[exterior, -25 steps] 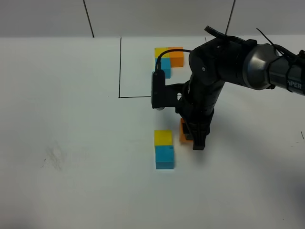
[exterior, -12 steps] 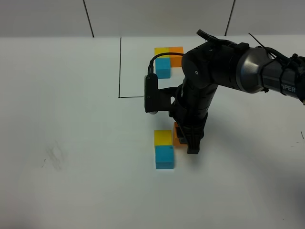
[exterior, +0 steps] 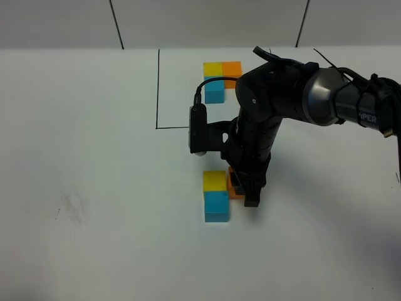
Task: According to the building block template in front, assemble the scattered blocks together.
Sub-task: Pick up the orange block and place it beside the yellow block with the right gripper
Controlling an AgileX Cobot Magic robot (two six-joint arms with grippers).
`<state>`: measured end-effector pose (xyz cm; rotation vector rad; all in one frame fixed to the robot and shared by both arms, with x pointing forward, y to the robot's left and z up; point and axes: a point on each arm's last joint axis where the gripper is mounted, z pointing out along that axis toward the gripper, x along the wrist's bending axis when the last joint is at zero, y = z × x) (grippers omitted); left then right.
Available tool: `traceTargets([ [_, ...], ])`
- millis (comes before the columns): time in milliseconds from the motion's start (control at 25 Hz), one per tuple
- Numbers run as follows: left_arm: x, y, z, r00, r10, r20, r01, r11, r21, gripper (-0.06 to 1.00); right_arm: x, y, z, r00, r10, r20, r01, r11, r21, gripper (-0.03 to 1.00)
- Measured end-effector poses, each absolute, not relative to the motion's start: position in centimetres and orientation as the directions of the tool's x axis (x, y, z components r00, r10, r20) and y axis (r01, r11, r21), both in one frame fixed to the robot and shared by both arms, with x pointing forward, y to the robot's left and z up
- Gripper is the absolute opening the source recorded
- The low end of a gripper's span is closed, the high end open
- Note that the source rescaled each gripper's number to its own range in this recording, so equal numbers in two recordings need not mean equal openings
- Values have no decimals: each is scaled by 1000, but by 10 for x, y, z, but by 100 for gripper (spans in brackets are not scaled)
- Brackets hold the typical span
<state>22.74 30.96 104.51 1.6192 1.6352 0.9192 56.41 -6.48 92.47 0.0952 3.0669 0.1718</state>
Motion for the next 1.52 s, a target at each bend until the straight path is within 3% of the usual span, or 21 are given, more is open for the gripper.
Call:
traceTargets([
  [1000,227,310,1045,-25,999,27,542,-9,840,65,569,-60,910,-994,87,-59,79,989,127,27],
  [1080,227,310,1045,-25,999,27,542,-9,840,65,568,-60,909,-993,103,-50,96,987,132,36],
  [1320,227,310,1045,-25,999,27,542,-9,840,65,573,-75,922,-976,212,-41,207,972,111,89],
  [1520,227,310,1045,-25,999,27,542,-9,840,65,594,-136,951,-850,523,-52,519,851,77,99],
])
